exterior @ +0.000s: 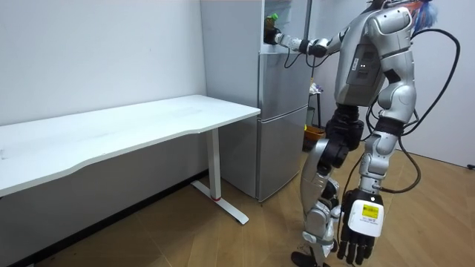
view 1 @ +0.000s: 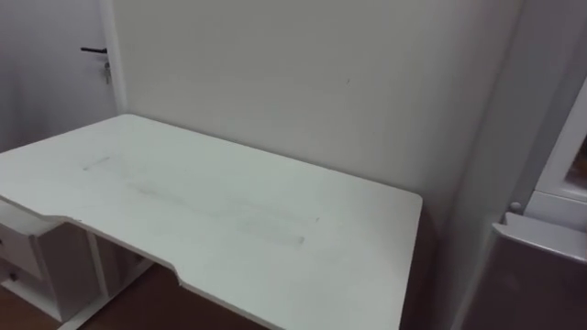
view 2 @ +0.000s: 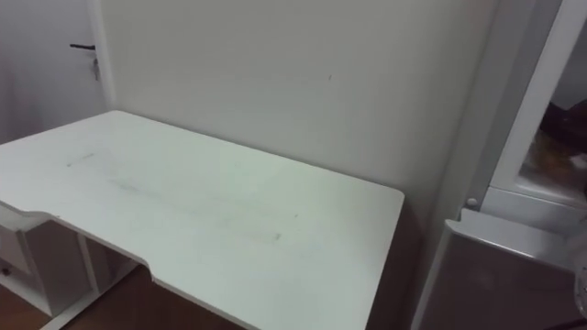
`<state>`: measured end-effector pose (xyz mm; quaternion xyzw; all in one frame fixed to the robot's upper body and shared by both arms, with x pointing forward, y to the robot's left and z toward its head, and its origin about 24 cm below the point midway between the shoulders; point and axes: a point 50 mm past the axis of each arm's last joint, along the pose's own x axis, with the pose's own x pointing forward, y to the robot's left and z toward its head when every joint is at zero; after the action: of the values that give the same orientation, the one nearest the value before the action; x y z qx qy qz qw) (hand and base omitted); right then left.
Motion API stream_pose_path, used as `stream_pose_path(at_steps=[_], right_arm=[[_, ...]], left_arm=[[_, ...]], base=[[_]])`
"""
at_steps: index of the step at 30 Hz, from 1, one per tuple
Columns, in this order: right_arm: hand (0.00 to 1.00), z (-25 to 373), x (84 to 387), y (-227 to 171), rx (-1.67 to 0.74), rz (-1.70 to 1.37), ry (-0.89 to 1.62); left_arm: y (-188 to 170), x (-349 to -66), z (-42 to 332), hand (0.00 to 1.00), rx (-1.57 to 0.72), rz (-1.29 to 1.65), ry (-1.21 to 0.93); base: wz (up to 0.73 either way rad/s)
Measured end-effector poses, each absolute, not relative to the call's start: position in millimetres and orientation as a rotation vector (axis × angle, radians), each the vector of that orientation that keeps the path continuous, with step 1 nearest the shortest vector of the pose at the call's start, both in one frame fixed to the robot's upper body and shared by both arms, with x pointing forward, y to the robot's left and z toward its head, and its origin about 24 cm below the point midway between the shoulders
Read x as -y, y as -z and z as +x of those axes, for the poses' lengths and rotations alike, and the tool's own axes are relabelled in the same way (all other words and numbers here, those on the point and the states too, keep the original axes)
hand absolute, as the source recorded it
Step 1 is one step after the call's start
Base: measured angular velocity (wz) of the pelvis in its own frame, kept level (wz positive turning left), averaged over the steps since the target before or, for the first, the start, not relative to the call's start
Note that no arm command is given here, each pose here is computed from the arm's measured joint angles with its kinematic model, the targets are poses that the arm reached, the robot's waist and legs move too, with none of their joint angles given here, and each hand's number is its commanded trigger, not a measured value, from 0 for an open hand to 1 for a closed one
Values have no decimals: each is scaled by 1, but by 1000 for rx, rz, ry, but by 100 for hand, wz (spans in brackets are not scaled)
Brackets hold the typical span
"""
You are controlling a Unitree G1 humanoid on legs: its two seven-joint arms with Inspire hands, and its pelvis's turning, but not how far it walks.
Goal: Put the bottle in the upper fridge
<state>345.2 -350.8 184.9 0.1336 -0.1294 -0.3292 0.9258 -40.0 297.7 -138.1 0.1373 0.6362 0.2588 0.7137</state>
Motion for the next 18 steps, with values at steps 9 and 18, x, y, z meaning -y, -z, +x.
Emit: stream_pose_path(at_steps=[9, 18], right_arm=[[0, 348, 350, -182, 232, 283, 645], [0, 351, 342, -189, 238, 280, 599]], left_arm=[[136, -302, -33, 0, -1386, 320, -560], [135, -303, -24, 0, -1357, 330, -548]], base=[[-6], [-2]])
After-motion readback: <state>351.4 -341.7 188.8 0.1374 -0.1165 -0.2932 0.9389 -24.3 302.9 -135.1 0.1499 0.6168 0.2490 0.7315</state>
